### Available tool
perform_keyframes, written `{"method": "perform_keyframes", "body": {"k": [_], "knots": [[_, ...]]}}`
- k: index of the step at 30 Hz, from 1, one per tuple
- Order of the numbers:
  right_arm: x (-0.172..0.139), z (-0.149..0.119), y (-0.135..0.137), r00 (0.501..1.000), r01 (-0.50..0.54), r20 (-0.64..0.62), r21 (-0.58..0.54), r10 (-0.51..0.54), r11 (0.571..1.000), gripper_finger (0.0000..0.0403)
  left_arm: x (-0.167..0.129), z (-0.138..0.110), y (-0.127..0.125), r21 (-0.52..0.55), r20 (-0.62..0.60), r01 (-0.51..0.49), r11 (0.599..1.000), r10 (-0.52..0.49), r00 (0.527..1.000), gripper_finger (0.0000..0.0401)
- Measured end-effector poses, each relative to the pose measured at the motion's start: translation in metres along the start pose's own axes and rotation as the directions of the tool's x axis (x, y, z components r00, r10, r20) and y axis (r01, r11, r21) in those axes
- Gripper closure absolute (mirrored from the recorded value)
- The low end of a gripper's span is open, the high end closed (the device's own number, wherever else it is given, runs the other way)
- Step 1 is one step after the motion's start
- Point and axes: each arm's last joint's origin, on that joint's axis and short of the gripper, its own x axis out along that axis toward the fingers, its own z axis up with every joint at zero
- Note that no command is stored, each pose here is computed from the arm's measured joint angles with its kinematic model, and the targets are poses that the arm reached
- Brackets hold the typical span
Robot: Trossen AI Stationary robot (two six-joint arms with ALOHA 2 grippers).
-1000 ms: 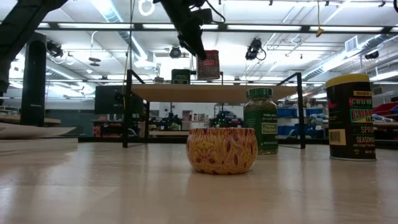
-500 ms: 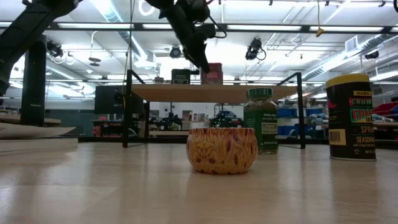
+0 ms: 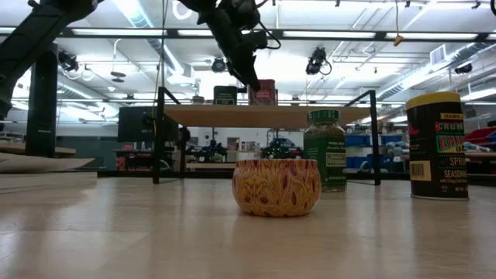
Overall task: Shelf spices
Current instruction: Put the red seasoning can on the shelf
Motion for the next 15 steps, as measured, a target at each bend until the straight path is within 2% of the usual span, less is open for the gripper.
{"method": "perform_keyframes", "body": {"k": [15], "knots": [[0.0000,0.0000,0.0000,1.000,0.000,0.000,0.001,0.000,1.000,0.0396,-0.0006,-0.0001,-0.0001,-0.031,-0.002,-0.001,1.000,0.001,1.000,0.0154]]}}
